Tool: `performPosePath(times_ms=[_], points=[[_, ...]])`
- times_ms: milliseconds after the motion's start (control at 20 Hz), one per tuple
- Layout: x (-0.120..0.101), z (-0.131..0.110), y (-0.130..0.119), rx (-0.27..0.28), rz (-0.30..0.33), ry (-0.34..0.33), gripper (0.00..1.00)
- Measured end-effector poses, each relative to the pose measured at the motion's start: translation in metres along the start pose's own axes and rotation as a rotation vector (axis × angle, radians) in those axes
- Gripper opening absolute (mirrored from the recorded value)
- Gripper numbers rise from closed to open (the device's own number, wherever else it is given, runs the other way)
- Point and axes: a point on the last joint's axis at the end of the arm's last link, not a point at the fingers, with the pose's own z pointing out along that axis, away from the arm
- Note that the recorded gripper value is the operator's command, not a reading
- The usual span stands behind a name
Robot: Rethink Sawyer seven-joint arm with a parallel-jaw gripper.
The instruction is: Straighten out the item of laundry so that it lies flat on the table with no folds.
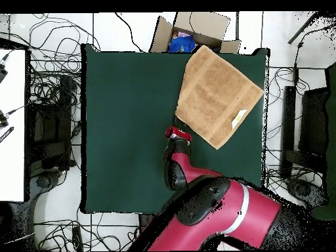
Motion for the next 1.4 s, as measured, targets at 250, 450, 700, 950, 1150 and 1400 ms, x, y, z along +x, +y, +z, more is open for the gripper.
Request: performPosePath(times_ms=[250, 450, 700, 950, 1150, 1400], points=[[0.003, 0.001, -0.001, -0.005, 0.01, -0.027, 1.0], [0.003, 0.002, 0.0, -0.002, 0.014, -0.035, 1.0], [0.002, 0.006, 0.002, 0.004, 0.014, -0.043, 1.0], [-0.004, 0.016, 0.003, 0.001, 0.01, -0.064, 1.0], [-0.005, 0.021, 0.003, -0.005, 0.005, -0.079, 1.0], [-0.003, 0.024, 0.004, -0.01, 0.003, -0.103, 1.0]])
